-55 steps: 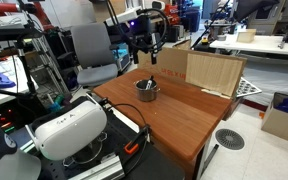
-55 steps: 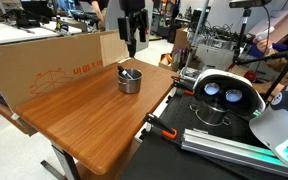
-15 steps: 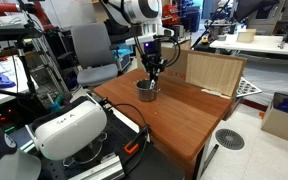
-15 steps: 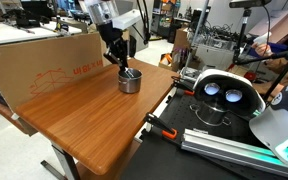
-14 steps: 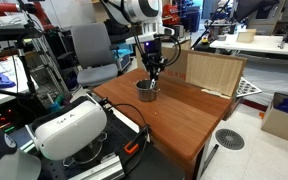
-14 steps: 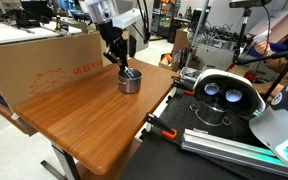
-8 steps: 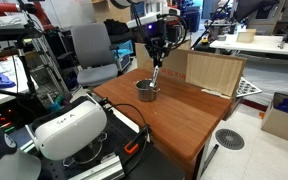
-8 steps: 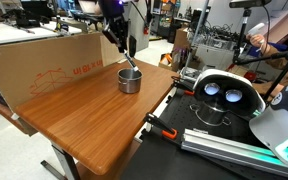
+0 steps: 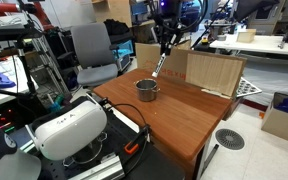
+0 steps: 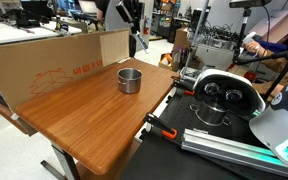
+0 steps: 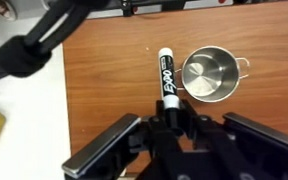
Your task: Remove the marker from the silver cup
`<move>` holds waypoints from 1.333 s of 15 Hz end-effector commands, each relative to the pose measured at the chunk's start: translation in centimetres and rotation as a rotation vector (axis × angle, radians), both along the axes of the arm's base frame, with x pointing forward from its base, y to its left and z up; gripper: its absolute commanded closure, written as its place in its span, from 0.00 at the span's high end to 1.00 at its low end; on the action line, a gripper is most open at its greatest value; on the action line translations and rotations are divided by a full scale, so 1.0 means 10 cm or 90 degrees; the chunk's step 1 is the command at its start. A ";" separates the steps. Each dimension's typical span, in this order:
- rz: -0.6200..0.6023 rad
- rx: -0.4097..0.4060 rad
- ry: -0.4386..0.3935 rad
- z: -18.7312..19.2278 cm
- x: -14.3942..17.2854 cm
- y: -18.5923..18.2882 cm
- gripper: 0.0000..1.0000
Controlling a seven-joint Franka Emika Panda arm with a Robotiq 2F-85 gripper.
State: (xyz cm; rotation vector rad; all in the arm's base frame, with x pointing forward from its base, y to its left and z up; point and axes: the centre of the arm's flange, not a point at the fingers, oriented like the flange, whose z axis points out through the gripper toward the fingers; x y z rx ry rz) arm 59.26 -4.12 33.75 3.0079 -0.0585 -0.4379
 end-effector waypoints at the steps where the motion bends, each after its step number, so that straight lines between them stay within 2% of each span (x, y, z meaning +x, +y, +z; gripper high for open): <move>1: -0.026 0.023 0.045 -0.02 0.15 -0.19 0.06; 8: -0.035 0.016 0.118 -0.54 0.31 -0.40 0.06; 15: -0.079 -0.010 0.183 -1.07 0.61 -0.74 0.06; 20: -0.088 -0.031 0.232 -1.45 0.75 -0.80 0.06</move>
